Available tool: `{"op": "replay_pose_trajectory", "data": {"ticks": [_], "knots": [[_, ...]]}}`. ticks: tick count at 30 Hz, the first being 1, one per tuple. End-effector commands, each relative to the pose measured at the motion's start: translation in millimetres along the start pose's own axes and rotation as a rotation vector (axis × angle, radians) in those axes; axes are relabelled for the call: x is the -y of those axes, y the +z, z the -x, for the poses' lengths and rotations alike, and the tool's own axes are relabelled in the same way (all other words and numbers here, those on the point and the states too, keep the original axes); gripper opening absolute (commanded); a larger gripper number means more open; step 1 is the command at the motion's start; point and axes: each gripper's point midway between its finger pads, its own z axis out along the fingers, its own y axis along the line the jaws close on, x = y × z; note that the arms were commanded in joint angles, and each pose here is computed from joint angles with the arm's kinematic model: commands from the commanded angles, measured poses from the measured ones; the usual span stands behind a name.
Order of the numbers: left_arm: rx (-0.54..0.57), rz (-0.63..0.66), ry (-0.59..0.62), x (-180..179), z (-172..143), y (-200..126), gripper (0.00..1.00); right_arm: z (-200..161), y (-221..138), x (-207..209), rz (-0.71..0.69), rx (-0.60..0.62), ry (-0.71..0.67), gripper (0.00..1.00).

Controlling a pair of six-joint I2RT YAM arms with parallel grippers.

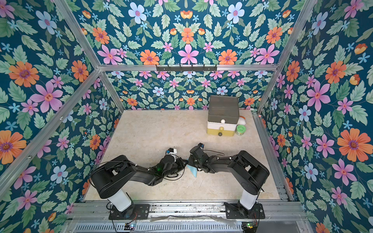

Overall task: Fold the square paper diagonally
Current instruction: Fold the paper at the center of the board.

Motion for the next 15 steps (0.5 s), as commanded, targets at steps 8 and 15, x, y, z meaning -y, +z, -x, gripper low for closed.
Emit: {"op": "replay_pose_trajectory", "data": {"ticks": [8,15], "knots": [[-0.031,0.165,0.044,-34,-7,9,0.00,-35,-5,47,-0.177,-0.141,0.002,0.10],[-0.043,0.201,0.055,-44,-10,5,0.00,-35,-4,48,-0.182,-0.139,-0.003,0.10]]}}
